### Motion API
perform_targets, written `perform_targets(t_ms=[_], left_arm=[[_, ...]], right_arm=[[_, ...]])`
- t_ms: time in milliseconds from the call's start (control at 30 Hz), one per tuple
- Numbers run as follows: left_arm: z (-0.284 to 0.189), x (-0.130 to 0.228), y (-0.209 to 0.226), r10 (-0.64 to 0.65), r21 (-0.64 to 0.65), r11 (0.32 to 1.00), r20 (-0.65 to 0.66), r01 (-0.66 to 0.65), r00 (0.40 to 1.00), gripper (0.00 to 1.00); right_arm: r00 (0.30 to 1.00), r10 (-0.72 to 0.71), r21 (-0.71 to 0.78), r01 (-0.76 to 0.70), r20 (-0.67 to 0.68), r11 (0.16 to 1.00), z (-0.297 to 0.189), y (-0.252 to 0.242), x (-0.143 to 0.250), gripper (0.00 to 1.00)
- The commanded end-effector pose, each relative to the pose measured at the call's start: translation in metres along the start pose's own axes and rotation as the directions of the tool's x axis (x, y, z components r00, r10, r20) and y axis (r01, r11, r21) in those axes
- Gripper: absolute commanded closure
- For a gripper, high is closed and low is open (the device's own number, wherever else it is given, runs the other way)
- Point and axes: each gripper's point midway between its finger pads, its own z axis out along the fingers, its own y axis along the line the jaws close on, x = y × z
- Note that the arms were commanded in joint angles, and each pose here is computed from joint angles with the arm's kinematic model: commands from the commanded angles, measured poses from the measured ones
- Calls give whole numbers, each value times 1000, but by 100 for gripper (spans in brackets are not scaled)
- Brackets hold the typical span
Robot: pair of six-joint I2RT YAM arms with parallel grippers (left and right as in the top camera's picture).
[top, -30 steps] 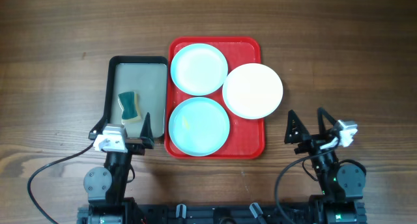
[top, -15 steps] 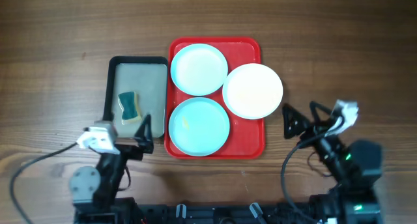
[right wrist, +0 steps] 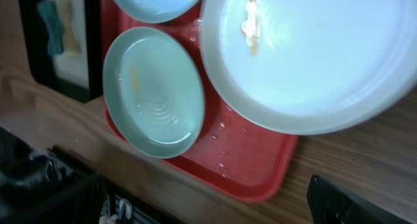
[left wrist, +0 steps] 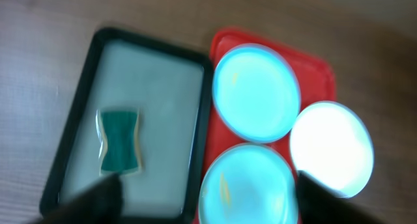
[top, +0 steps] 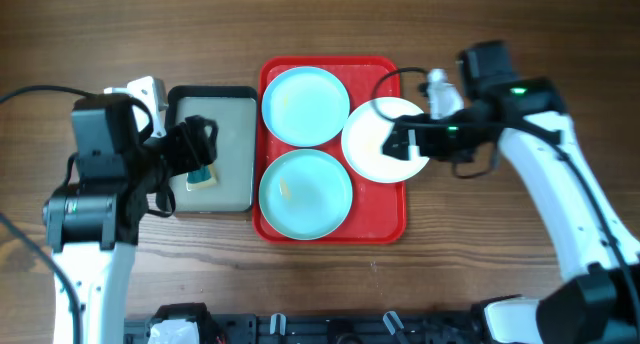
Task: Clean dirty plates on tray and stack at the side
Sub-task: 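Grasp the green sponge with left gripper, plate rim with right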
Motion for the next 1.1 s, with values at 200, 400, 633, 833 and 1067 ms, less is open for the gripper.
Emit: perform_targets(t_ms=[200,400,633,833,1067], left_arm=[[55,41,56,-185,-295,949,-239,110,953,47],[74,50,63,-204,-323,941,-297,102,933,45],[75,49,65,-201,-334,937,-291,98,935,45],[74,47,71,-197,-362,928,-278,87,940,43],[74,47,71,-197,-363,928,-279,87,940,43]], right_arm=[[996,-86,337,71,29,939,70,27,19,51],[998,-48,223,37,42,974,113,25,33,71],[997,28,171,-40,71,984,133,20,40,66],[977,182,177,-200,114,964,150,12,31,67],[968,223,166,-240,116,957,157,10,29,78]])
